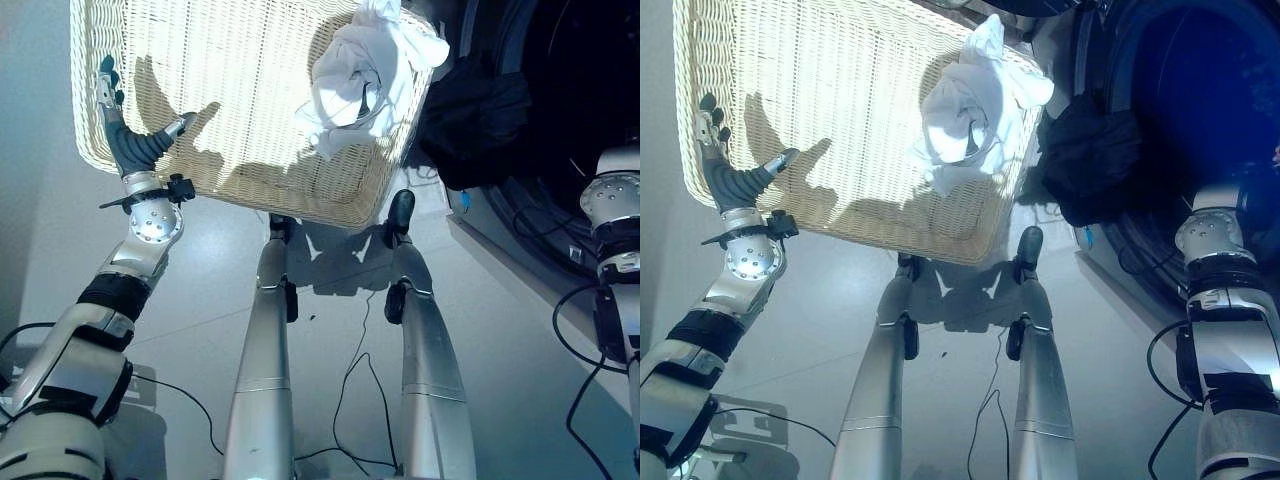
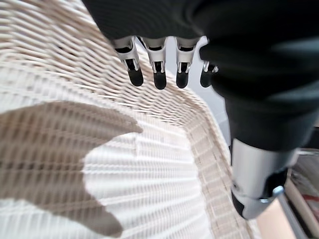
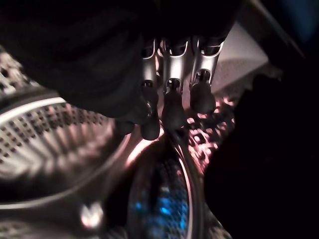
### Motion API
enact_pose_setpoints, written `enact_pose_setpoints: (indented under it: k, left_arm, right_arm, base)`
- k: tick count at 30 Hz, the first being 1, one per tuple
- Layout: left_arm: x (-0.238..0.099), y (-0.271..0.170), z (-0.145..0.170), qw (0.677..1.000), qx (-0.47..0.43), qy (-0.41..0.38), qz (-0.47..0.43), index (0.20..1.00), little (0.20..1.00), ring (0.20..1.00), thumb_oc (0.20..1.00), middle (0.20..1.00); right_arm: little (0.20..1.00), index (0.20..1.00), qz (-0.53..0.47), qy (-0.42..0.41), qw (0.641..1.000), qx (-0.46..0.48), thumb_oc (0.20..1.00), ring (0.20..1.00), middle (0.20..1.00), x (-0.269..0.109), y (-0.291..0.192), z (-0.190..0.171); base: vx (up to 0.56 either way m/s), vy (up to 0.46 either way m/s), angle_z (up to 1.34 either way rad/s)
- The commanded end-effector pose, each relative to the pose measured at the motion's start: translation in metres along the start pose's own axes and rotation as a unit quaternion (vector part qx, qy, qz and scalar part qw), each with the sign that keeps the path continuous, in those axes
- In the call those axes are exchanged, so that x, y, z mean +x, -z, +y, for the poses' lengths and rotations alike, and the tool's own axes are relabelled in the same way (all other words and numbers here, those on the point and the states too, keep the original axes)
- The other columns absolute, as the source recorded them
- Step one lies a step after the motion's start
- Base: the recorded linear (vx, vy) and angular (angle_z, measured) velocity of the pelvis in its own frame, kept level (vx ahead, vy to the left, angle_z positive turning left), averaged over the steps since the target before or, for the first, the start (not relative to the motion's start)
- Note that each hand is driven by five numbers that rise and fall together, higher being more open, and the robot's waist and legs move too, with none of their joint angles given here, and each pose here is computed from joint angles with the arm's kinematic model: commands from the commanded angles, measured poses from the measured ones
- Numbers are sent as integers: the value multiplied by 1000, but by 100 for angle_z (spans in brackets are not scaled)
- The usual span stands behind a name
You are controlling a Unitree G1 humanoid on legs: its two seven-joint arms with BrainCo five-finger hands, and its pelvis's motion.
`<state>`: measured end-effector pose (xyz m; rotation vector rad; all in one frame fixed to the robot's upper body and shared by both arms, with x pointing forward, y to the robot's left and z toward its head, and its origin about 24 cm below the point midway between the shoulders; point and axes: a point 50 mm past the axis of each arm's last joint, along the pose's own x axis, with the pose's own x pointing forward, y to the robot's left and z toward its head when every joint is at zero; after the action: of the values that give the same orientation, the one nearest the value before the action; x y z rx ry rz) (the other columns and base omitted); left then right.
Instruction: Put the clothes into the washing machine.
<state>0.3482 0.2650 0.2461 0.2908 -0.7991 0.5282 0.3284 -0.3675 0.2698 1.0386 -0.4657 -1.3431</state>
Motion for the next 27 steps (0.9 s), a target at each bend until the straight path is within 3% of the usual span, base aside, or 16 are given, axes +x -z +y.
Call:
enact_pose_setpoints:
  k: [1,8,9,10,19,23,27]
  left_arm:
    - [7,1,19,999,-27,-41,-3,1000,1000,1000,1000,1000]
    - [-1,7,15,999,-30,-24,7,1000,1000,1000,1000,1000]
    - [-1,6,11,999,-32,-22,8,1000,1000,1000,1000,1000]
    - [0,5,8,999,-34,-20,8,1000,1000,1000,1000,1000]
    - [8,-6,-12,999,-49,-17,3,1000,1000,1000,1000,1000]
    - [5,-10,-24,998,-58,-13,-2,1000,1000,1000,1000,1000]
    - [2,-13,-30,998,-64,-14,-5,1000,1000,1000,1000,1000]
  right_arm:
    - [200,200,-306,14,947,95,200,200,200,18,-186,15]
    - [200,200,-317,6,948,-21,200,200,200,19,-167,24]
    - [514,514,-307,-6,951,-49,514,514,514,22,-159,25]
    - [1000,1000,-303,-24,950,-72,1000,1000,1000,22,-151,28]
    - [1000,1000,-266,-122,936,-195,1000,1000,1000,2,-93,49]
    - [1000,1000,-320,-169,884,-297,1000,1000,1000,-20,-66,60]
    - [1000,1000,-402,-213,799,-393,1000,1000,1000,-47,-45,68]
  base:
    - [0,0,0]
    - [5,-2,0]
    - [0,0,0]
    - [0,0,0]
    - [0,0,0]
    - [0,0,0]
    - [0,0,0]
